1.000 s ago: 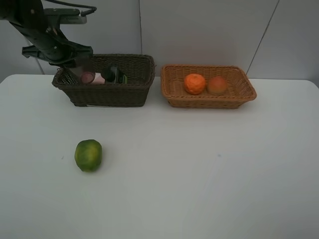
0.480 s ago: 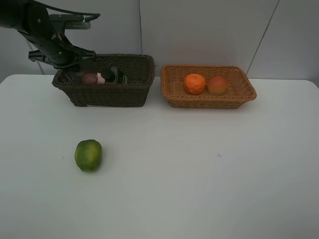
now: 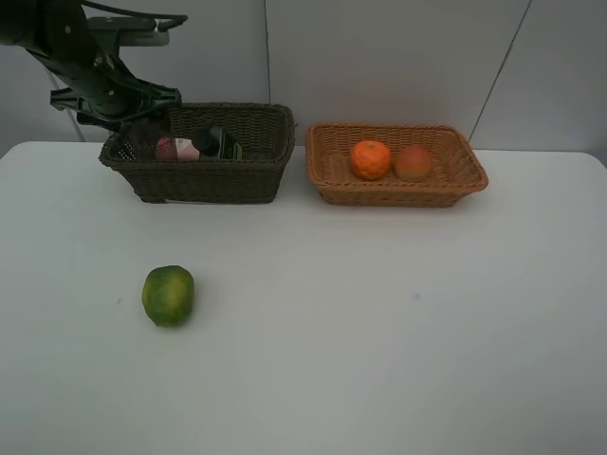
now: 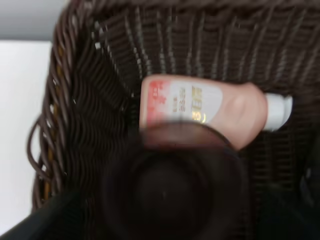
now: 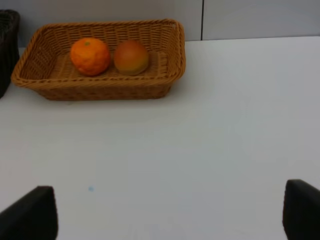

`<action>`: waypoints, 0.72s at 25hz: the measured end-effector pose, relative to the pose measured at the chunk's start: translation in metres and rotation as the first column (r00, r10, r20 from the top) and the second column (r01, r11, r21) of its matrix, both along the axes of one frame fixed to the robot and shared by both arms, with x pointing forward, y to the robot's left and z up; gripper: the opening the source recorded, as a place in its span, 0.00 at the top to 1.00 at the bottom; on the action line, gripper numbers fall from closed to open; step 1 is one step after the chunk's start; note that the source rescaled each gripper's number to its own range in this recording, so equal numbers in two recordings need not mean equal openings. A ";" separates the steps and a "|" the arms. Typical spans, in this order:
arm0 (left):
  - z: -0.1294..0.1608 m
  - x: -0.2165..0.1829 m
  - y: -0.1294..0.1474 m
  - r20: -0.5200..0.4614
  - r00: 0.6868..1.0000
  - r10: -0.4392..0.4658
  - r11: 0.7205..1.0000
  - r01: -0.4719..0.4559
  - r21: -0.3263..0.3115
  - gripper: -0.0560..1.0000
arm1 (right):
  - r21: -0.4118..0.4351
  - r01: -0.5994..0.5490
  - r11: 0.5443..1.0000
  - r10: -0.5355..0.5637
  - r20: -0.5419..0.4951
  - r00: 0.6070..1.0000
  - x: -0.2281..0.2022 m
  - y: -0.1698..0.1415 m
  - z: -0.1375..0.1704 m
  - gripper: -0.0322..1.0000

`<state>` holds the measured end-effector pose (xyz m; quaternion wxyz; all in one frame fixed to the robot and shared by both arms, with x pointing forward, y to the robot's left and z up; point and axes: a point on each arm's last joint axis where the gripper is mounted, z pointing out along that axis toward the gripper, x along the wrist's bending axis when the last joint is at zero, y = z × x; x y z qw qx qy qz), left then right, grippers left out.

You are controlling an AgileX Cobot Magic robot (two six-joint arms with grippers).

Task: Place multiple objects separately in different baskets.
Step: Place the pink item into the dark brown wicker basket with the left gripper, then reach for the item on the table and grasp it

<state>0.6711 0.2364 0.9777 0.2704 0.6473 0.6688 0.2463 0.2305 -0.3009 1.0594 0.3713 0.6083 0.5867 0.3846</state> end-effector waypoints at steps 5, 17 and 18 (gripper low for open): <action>0.032 -0.011 0.003 0.032 0.999 0.013 1.000 -0.013 0.001 0.08 | 0.000 0.000 1.000 0.000 0.000 1.000 0.000 0.000 0.000 0.04; 0.071 -0.073 -0.015 -0.037 0.999 -0.035 0.999 0.035 0.004 0.08 | 0.000 0.000 1.000 0.000 0.000 1.000 0.000 0.000 0.000 0.04; 0.068 -0.081 -0.016 -0.051 0.998 -0.038 0.999 0.038 -0.002 0.08 | 0.000 0.000 1.000 0.000 0.000 1.000 0.000 0.000 0.000 0.04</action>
